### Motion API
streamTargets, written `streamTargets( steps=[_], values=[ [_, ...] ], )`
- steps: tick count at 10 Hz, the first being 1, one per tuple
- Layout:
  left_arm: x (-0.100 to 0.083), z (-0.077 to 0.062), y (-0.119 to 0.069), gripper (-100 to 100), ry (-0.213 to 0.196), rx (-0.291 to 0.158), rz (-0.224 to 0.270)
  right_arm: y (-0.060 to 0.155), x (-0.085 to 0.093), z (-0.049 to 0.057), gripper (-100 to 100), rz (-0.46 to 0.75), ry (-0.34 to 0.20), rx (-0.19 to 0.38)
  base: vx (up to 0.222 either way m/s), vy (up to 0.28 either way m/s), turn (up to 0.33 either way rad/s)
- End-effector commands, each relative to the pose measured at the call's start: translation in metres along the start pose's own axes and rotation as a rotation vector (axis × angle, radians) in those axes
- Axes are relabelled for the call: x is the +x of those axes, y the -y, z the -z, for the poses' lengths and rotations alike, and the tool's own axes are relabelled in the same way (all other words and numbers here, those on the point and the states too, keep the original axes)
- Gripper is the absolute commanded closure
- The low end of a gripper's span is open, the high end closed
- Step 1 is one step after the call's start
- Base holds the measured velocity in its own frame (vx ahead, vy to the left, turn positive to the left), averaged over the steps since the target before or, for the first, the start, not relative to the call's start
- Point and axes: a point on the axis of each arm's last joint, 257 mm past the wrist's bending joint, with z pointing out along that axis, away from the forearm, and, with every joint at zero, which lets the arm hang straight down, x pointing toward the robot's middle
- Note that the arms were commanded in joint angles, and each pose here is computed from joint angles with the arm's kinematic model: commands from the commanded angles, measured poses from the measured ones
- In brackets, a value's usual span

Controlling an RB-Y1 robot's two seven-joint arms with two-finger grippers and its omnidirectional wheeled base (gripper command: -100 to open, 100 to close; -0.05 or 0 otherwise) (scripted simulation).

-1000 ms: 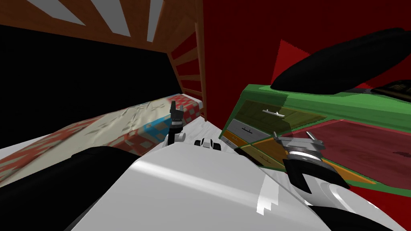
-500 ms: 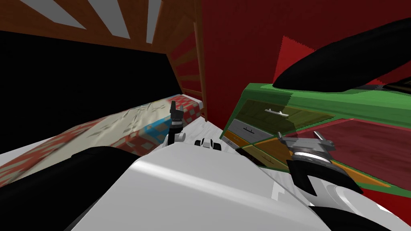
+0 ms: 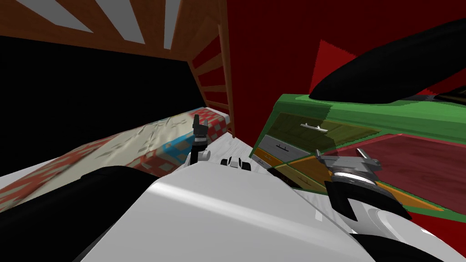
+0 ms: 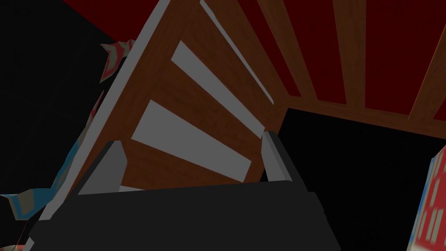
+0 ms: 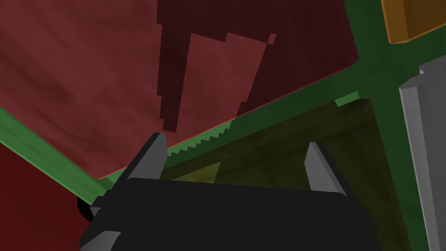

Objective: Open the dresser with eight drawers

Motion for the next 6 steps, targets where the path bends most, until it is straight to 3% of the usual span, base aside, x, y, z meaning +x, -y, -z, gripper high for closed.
streamTargets(
  steps=[1,6],
  values=[
    [0.0,0.0,0.0,0,0.0,0.0,0.0,0.005,-0.026,-0.003,-100,0.007,0.062,0.0,0.0,-0.001,0.02],
    [0.0,0.0,0.0,0,0.0,0.0,0.001,0.018,-0.03,-0.005,-100,0.088,0.069,0.032,0.018,0.036,0.018]
  ],
)
